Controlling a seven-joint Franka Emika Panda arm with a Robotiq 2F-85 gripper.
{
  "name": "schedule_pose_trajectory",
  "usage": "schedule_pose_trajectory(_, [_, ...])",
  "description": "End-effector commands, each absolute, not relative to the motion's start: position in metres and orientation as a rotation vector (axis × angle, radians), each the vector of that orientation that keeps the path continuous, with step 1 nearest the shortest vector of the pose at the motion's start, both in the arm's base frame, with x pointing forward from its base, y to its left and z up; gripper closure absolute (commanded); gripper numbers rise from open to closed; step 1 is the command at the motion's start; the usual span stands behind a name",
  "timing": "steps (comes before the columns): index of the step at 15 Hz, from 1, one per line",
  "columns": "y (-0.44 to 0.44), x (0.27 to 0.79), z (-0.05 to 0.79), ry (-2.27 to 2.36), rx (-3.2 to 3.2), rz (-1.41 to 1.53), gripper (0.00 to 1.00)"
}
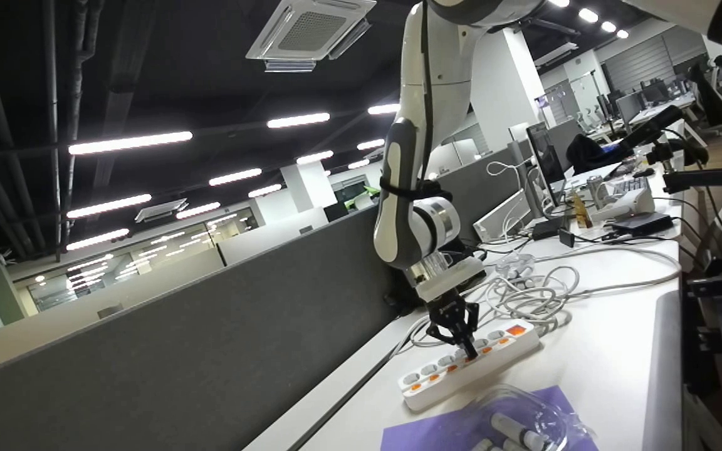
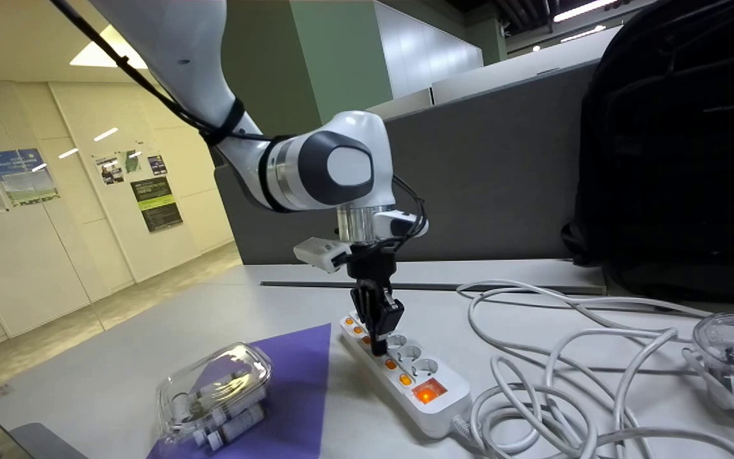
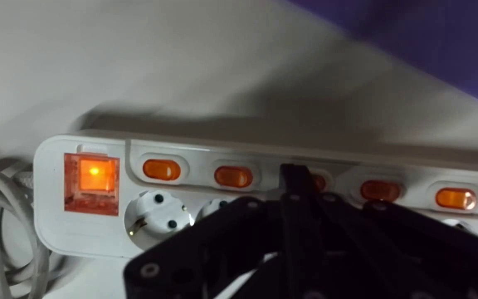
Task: Turn off the fourth switch from the top on the adapter
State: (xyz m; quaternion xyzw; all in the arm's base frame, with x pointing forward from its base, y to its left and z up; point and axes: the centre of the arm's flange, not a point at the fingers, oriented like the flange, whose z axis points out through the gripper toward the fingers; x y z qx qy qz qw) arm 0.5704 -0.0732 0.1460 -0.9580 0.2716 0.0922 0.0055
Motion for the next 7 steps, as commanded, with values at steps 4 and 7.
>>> schedule_pose_trajectory(4, [-0.092,0.559,0.078,0.686,-2.861,0.512,1.00])
schedule_pose_trajectory(7, [-0.085,0.565,0.098,0.711,-2.869,0.570,1.00])
